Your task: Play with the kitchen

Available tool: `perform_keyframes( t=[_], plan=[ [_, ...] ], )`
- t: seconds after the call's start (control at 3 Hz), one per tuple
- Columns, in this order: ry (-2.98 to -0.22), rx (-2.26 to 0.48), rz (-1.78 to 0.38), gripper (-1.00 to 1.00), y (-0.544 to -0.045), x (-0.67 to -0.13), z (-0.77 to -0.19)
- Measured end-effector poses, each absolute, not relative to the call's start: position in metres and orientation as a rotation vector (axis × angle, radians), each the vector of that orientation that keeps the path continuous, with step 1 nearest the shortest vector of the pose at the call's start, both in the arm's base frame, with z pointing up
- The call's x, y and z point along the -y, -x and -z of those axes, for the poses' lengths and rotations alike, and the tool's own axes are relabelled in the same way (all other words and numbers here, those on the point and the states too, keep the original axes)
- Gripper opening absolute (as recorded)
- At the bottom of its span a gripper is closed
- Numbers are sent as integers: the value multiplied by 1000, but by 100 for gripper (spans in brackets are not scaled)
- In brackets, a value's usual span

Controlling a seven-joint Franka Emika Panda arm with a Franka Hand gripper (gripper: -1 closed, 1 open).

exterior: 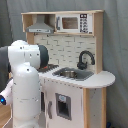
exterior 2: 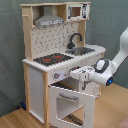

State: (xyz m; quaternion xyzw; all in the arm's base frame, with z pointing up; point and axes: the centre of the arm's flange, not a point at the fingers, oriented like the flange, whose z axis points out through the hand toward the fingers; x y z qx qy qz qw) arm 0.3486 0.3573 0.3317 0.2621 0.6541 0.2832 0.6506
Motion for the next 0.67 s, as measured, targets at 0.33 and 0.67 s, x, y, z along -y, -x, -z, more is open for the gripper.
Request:
perform_keyframes(
  t=[0.33, 0.67],
  plan=[
    [-595, -1486, -643, -100, -349, -357, -332],
    [-646, -1477, -684, -100, -350, -355, -330]
  ],
)
